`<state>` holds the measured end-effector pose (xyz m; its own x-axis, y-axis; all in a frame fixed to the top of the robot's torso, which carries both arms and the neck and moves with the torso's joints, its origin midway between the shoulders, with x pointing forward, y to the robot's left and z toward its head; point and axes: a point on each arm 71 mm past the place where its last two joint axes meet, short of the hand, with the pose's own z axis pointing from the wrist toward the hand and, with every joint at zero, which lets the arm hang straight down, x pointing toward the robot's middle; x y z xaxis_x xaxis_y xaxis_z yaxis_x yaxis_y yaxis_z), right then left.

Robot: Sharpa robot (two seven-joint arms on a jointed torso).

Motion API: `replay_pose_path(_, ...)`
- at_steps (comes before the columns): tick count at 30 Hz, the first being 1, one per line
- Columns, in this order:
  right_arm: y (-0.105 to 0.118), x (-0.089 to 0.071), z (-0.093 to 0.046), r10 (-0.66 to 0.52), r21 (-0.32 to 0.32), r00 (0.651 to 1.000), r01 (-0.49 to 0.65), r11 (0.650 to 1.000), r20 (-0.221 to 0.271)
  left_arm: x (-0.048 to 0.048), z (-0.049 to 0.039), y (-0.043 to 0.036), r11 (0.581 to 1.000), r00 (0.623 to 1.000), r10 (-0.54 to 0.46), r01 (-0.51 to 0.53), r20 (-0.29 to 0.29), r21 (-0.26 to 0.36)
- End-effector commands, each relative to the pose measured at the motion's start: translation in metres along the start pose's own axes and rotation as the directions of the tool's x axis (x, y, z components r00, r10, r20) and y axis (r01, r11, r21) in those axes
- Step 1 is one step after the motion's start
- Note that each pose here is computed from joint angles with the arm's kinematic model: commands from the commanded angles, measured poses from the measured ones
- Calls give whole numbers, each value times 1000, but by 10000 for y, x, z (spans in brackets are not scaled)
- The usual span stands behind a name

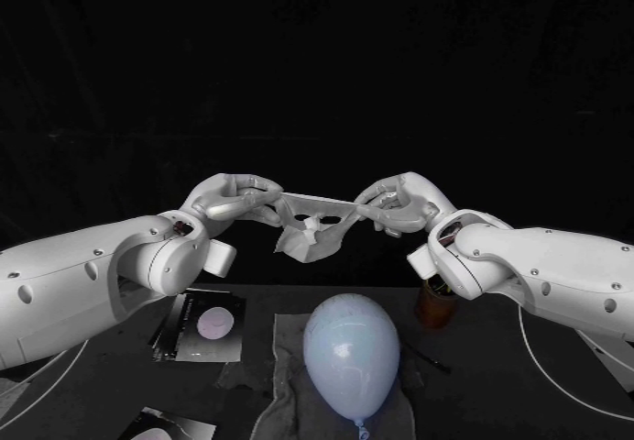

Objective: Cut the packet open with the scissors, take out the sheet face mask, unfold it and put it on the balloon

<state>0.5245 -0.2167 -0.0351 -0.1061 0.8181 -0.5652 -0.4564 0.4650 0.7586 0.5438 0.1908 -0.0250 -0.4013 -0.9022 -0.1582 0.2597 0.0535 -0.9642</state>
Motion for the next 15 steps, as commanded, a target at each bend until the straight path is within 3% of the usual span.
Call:
replay_pose_path(1, 46, 52, -89, 49, -19, 996, -50, 999, -78, 19, -79, 3, 1000, 1000, -25, 25, 13, 13)
replay_pose_path(9, 169, 95, -351, 60, -43, 989, -67, 997, -136, 127, -283, 50, 998, 998, -61, 61, -16, -1)
replay_pose_path(15, 238, 103, -539, 71, -50, 981, -81, 995, -178, 277, -430, 39, 996, 994, -86, 86, -63, -13)
